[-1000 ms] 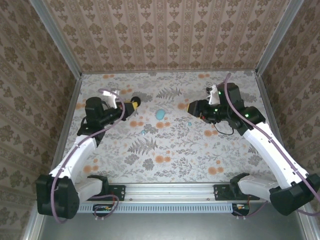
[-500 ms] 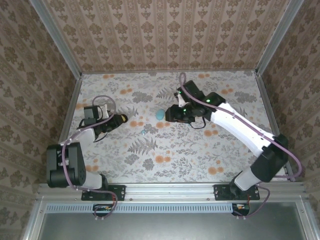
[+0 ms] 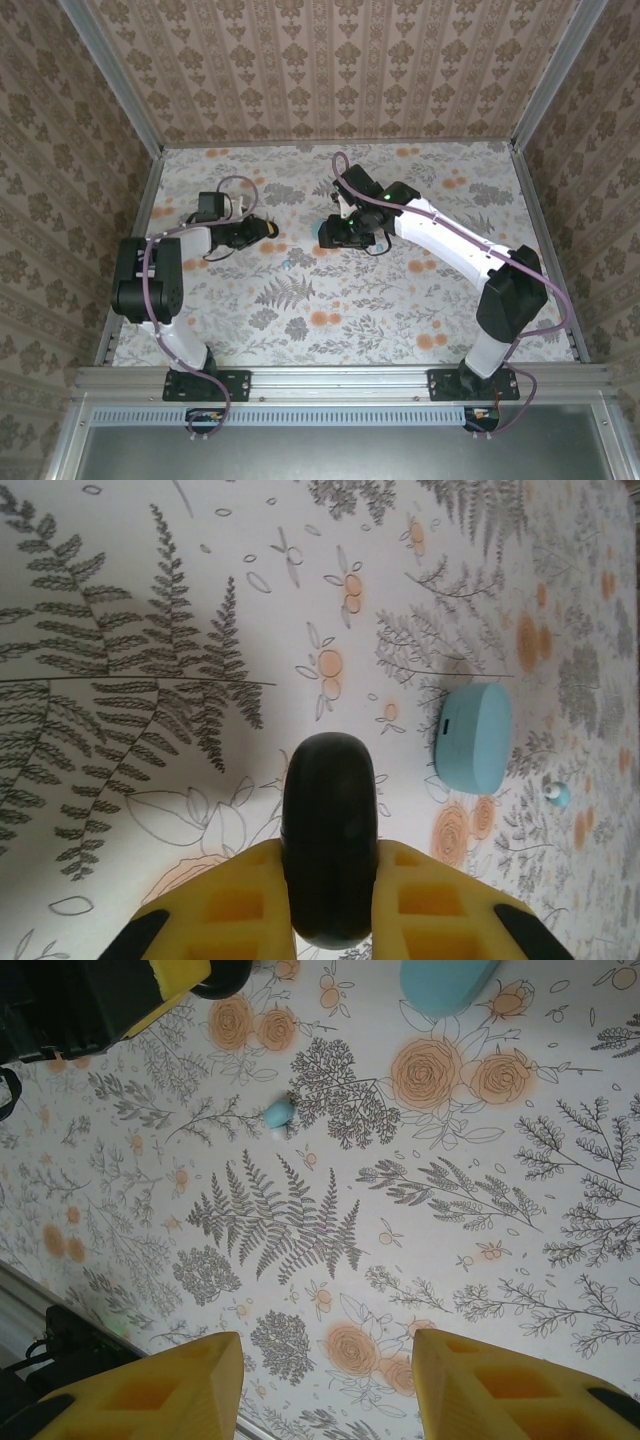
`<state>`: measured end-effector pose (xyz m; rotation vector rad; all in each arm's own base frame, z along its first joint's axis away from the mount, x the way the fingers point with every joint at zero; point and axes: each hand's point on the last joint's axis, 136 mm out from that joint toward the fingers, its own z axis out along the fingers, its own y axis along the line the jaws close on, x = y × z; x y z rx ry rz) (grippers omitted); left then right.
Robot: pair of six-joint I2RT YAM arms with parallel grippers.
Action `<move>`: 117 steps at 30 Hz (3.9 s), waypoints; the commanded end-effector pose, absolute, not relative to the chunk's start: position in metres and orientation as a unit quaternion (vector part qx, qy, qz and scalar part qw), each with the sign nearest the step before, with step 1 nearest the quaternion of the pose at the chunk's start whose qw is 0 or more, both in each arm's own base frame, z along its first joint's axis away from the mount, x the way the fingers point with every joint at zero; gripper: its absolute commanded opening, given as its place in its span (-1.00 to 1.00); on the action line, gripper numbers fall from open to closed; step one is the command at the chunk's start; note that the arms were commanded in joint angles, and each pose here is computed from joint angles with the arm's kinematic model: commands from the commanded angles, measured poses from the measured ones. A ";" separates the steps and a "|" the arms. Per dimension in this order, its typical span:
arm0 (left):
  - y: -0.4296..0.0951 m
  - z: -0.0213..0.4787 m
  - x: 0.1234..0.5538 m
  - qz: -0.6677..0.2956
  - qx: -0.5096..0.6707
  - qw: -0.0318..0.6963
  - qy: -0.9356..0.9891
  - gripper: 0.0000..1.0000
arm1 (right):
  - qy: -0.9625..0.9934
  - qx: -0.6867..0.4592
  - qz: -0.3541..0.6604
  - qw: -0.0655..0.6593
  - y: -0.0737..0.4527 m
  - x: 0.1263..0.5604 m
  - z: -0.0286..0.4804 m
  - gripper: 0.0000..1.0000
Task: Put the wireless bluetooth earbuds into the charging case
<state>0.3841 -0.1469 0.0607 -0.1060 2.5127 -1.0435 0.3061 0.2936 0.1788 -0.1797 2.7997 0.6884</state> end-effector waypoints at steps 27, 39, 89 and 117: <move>-0.206 0.107 0.366 -0.158 0.189 0.274 0.930 0.07 | 0.941 0.064 0.252 0.215 0.176 0.277 0.198 0.06; -0.281 0.054 0.368 -0.117 0.264 0.214 0.933 0.27 | 0.939 0.100 0.238 0.229 0.135 0.261 0.194 0.09; -0.317 0.200 0.262 -0.373 0.472 0.346 0.720 -0.37 | 0.888 0.094 0.396 0.215 0.187 0.282 0.238 0.07; -0.328 0.252 0.206 -0.429 0.530 0.346 0.645 -0.43 | 0.896 0.019 0.423 0.134 0.257 0.270 0.238 0.18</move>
